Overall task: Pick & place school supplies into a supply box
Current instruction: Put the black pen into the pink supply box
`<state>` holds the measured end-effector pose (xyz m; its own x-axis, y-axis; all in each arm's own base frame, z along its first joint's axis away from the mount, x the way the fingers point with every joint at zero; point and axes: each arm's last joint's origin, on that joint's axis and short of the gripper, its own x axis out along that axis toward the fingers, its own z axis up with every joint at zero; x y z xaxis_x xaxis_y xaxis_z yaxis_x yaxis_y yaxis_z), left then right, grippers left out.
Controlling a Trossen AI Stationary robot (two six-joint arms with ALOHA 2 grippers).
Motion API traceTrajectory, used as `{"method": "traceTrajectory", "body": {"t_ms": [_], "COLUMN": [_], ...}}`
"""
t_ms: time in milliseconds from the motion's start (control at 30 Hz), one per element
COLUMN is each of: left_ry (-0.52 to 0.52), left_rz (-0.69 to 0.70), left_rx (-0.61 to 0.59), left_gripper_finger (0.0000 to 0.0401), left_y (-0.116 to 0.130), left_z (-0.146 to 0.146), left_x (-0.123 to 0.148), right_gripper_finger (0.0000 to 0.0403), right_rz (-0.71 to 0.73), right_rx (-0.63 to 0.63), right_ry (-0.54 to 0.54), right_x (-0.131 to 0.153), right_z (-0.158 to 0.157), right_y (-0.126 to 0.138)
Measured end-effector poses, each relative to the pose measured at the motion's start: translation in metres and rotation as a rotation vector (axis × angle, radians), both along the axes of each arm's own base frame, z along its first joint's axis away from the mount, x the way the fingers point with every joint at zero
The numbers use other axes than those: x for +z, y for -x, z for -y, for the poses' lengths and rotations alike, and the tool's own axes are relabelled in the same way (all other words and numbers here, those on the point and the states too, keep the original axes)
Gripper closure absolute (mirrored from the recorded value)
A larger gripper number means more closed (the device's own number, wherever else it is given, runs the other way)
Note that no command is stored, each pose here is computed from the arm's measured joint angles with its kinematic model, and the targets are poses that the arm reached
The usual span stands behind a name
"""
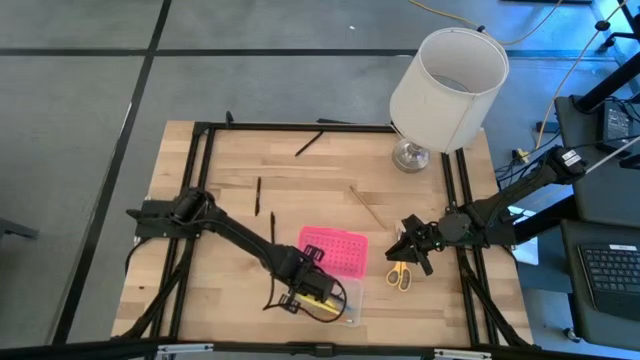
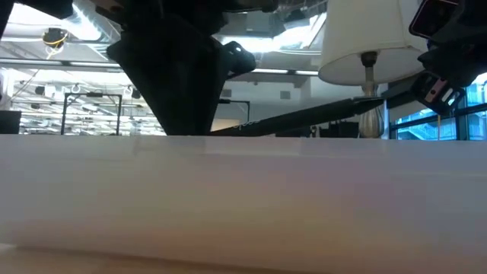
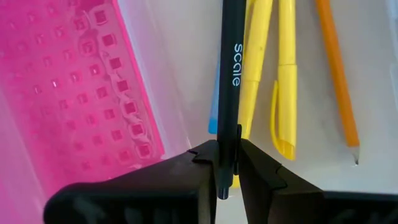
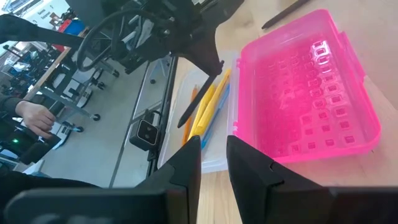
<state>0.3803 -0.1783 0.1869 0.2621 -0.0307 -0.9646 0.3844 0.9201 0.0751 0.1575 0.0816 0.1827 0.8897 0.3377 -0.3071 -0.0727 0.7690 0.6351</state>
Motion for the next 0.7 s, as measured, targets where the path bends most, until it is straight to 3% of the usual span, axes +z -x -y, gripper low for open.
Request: {"method": "traceTrajectory", "body": {"t_ms": [700], "left_ry": [0.011], "left_rz": [-0.070], "left_rx": [-0.021], "left_gripper_finger": [0.0367], "left_y": [-0.003], "left_z": [0.006], "left_x": [-0.026], "right_gripper_finger": [0.0320], "right_rz": [-0.007], "right_rx": [-0.002], "right_ry": [-0.001], "right_x": [-0.001], "right_z": [0.000], "right_y": [0.000]}}
